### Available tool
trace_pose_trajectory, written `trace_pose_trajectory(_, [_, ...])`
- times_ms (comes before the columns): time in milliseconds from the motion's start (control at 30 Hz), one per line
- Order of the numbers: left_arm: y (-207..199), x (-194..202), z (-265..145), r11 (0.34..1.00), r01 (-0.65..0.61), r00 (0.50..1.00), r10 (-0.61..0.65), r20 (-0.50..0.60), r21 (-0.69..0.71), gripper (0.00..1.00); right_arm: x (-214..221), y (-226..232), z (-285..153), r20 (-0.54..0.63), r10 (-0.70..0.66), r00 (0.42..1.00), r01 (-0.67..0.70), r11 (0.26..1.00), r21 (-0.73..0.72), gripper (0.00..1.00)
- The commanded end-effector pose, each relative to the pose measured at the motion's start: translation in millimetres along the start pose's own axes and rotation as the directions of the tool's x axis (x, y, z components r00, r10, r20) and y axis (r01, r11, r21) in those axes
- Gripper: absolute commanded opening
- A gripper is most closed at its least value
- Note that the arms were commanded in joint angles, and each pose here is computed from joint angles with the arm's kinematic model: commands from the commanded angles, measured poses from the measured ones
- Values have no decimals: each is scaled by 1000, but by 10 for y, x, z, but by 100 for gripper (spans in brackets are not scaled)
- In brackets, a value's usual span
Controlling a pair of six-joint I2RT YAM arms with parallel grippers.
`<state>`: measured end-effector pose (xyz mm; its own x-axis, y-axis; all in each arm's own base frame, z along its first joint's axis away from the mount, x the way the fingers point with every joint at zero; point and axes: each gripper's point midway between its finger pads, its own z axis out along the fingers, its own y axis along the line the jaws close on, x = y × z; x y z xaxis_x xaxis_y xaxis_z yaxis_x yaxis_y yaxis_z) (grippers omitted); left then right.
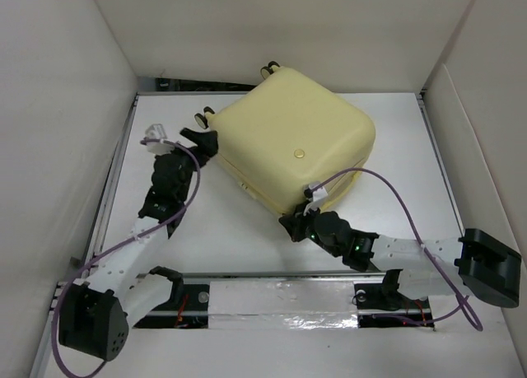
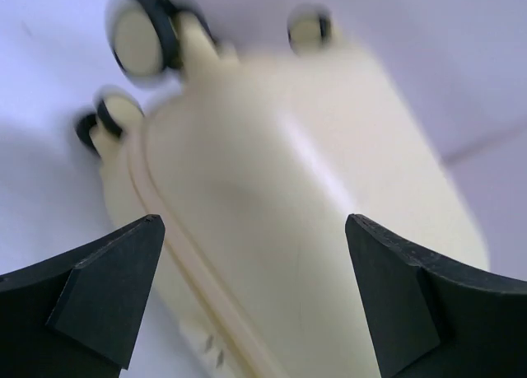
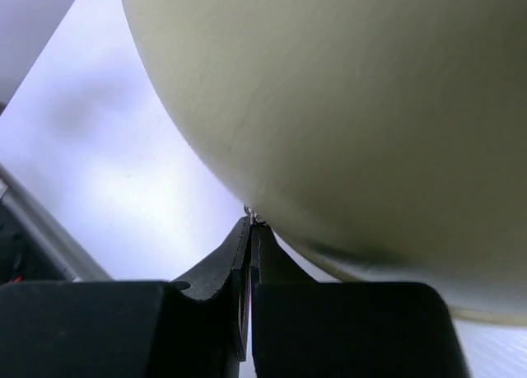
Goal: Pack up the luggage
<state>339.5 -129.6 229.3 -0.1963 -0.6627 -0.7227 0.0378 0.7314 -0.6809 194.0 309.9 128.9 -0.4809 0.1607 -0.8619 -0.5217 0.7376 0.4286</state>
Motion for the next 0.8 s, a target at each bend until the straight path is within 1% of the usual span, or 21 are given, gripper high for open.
trace_pose_trajectory(0, [-3,-571,174,987,160,981,-159,110,0,92,-335,686,-180,71,83,994,-61,961,-270,0])
trace_pose_trajectory(33, [42,-725,297,981,192,972,-190,141,-3,93,-346,693,-194,73,83,994,-60,960,-275,0])
trace_pose_trajectory(67, [-47,-810,298,982,191,971,-191,147,13,93,-348,700,-201,72,81,994,-58,958,-279,0])
trace_pose_trajectory(100, [93,-821,454,982,184,975,-176,138,-47,93,-316,696,-208,59,73,996,-54,958,-280,0])
trace_pose_trajectory(133, [-69,-1065,541,984,176,972,-168,164,-35,93,-314,701,-222,55,70,996,-52,957,-284,0])
trace_pose_trajectory(200, [94,-936,769,981,148,986,-137,90,-125,94,-283,689,-227,42,65,997,-51,958,-281,0])
trace_pose_trajectory(233, [-4,-1026,838,984,142,987,-132,94,-108,94,-263,687,-234,37,63,997,-50,958,-284,0])
trace_pose_trajectory(300, [84,-893,998,981,138,990,-132,50,-136,94,-264,698,-239,39,63,997,-49,955,-292,0])
trace_pose_trajectory(333, [61,-897,1047,981,141,990,-136,44,-131,94,-256,703,-240,35,62,997,-49,954,-295,0])
trace_pose_trajectory(400, [192,-749,1177,977,135,991,-135,8,-168,94,-246,734,-259,34,60,998,-47,951,-306,0])
trace_pose_trajectory(433, [178,-754,1228,977,133,991,-134,4,-165,94,-250,736,-259,35,60,998,-47,951,-307,0])
trace_pose_trajectory(500, [271,-617,1354,974,120,991,-131,-42,-193,92,-231,728,-259,32,59,998,-46,951,-306,0])
trace_pose_trajectory(700, [235,-469,1563,976,149,982,-165,-96,-157,88,-204,706,-265,26,64,998,-53,952,-302,0])
trace_pose_trajectory(767, [187,-489,1617,977,164,980,-177,-92,-138,86,-206,709,-273,25,67,997,-56,951,-304,0])
